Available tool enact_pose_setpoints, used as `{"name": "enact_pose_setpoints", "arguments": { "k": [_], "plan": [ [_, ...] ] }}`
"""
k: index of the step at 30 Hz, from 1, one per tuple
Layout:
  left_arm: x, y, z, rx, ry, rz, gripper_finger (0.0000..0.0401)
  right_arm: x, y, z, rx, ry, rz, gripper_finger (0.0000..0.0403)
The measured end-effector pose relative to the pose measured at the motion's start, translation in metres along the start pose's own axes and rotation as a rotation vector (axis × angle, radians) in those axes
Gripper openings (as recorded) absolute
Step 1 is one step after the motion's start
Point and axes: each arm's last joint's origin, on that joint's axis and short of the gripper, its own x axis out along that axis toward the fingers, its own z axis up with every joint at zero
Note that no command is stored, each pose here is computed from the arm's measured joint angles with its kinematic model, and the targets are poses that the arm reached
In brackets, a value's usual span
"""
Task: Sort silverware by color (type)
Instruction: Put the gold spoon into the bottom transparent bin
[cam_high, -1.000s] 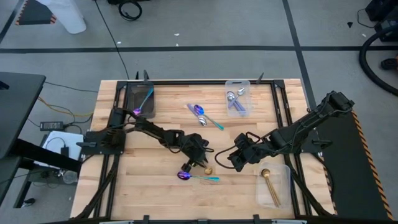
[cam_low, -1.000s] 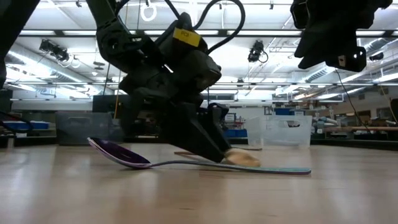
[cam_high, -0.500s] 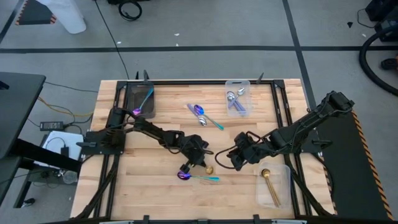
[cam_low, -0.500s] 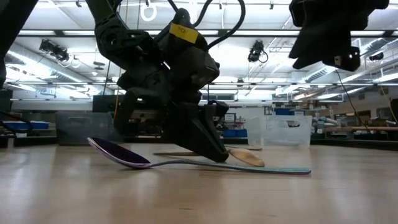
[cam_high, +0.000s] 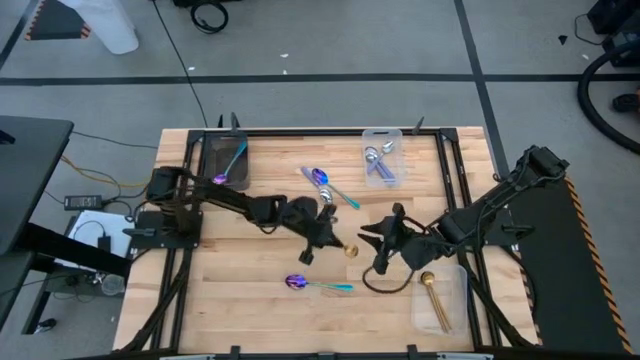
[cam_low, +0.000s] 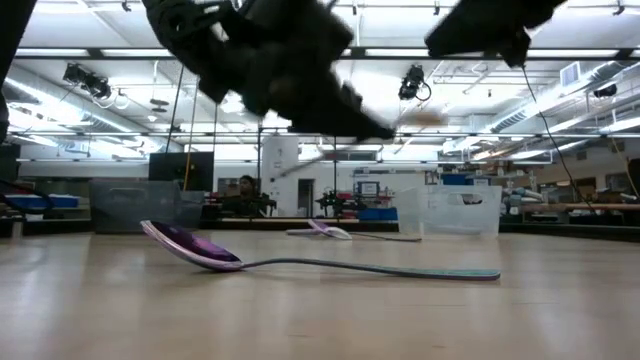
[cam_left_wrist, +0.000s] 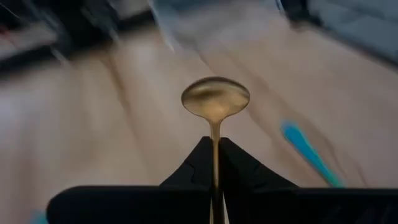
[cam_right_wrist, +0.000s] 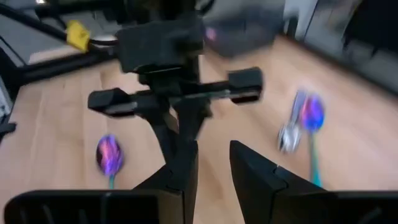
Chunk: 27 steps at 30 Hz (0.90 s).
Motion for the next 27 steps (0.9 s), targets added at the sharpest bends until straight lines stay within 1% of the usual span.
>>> {"name": "enact_pose_setpoints", "arguments": {
  "k": [2,5,9,12,16,19,23,27],
  "plan": [
    [-0.008,0.004,0.011,-0.006,-0.044,0.024,0.002,-0.004,0.005,0.004,-0.06,-0.063,-0.009,0.0102],
    [-0.019,0.011,0.023,-0.013,-0.094,0.079,0.0019,-0.01,0.014,0.011,-0.131,-0.151,0.015,0.0102],
    [-0.039,0.021,0.043,-0.028,-0.166,0.15,0.0019,-0.021,0.024,0.018,-0.189,-0.238,0.062,0.0102],
    [-0.049,0.027,0.051,-0.032,-0.2,0.212,0.0019,-0.024,0.027,0.017,-0.193,-0.251,0.064,0.0102],
    [-0.061,0.03,0.069,0.006,-0.325,0.265,0.0019,-0.025,0.027,0.015,-0.171,-0.239,0.061,0.0102],
    [-0.066,0.03,0.078,0.036,-0.405,0.287,0.0019,-0.024,0.026,0.015,-0.172,-0.235,0.058,0.0102],
    [-0.067,0.026,0.085,0.089,-0.461,0.291,0.0019,-0.02,0.023,0.017,-0.175,-0.232,0.035,0.0102],
    [-0.065,0.017,0.09,0.11,-0.497,0.268,0.0019,-0.01,0.019,0.017,-0.176,-0.223,0.001,0.0102]
  ]
}}
